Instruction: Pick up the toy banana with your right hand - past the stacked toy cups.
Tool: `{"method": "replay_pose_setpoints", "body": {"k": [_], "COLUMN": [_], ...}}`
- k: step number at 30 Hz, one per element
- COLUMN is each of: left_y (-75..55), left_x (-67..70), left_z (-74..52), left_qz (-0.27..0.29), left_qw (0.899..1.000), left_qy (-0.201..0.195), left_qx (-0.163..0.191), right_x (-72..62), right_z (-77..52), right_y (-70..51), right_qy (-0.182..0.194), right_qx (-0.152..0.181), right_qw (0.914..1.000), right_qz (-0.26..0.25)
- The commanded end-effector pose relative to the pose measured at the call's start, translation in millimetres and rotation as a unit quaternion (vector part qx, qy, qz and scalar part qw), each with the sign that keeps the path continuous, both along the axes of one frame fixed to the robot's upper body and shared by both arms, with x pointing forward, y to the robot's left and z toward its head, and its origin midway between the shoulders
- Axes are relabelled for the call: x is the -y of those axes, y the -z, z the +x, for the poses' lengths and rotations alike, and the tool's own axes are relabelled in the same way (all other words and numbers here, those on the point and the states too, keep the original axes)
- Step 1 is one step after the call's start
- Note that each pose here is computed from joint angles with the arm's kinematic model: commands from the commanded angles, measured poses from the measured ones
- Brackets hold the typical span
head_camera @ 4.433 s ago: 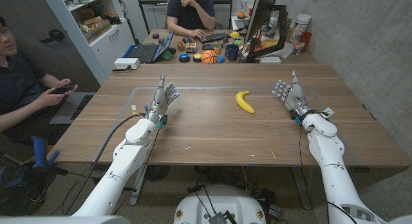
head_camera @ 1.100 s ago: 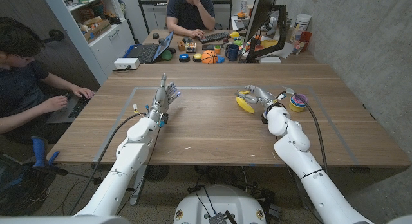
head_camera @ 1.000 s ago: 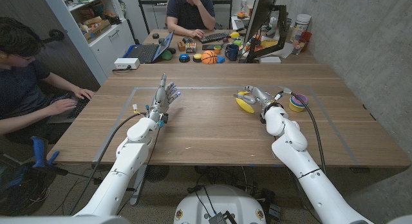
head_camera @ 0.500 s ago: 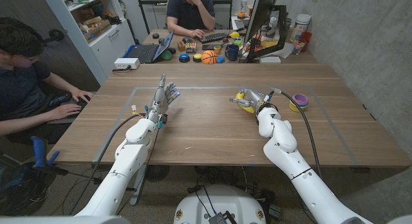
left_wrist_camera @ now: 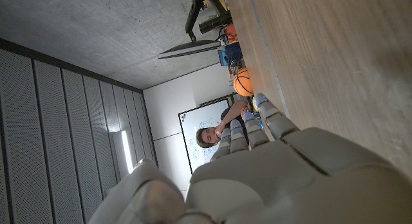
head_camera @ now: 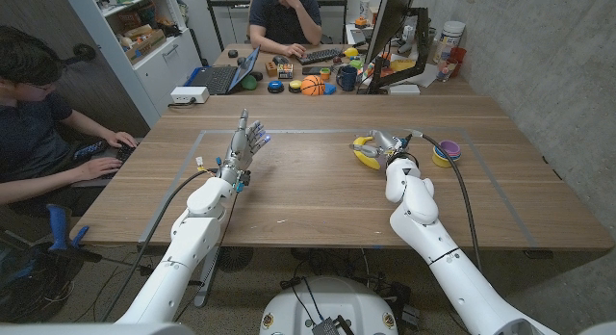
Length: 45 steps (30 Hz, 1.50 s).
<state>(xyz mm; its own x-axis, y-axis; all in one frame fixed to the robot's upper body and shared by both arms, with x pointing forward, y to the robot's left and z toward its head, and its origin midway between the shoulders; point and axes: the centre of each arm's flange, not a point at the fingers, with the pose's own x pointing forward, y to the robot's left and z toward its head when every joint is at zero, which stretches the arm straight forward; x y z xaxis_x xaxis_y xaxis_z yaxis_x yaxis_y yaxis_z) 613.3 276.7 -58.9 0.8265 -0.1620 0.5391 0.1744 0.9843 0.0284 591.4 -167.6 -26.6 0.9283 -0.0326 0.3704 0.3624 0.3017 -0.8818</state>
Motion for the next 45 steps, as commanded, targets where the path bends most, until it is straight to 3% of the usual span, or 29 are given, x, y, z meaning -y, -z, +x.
{"method": "replay_pose_setpoints", "body": {"k": [1, 9, 23, 34, 45], "left_y": [-2.3, -5.3, -8.3, -8.4, -10.0], "left_x": [2.5, 3.8, 2.7, -1.8, -5.0], "left_z": [-11.5, -14.5, -6.9, -1.9, 0.6], "left_qz": [0.002, 0.002, -0.003, -0.008, -0.008], "left_qw": [1.000, 1.000, 1.000, 1.000, 1.000], "left_qy": [-0.004, -0.003, 0.005, 0.008, 0.010], "left_qx": [0.010, 0.015, 0.017, 0.016, 0.017], "right_x": [14.6, 12.5, -1.6, -6.7, -10.7], "right_z": [18.4, 25.0, 31.0, 31.1, 29.3], "right_y": [12.7, 19.1, 32.7, 35.9, 38.1], "right_qy": [0.026, 0.032, 0.041, 0.047, 0.054], "right_qx": [-0.027, -0.041, -0.046, -0.018, 0.032], "right_qw": [0.9993, 0.9986, 0.9978, 0.9984, 0.9979], "right_qz": [0.004, -0.008, -0.025, -0.025, -0.015]}}
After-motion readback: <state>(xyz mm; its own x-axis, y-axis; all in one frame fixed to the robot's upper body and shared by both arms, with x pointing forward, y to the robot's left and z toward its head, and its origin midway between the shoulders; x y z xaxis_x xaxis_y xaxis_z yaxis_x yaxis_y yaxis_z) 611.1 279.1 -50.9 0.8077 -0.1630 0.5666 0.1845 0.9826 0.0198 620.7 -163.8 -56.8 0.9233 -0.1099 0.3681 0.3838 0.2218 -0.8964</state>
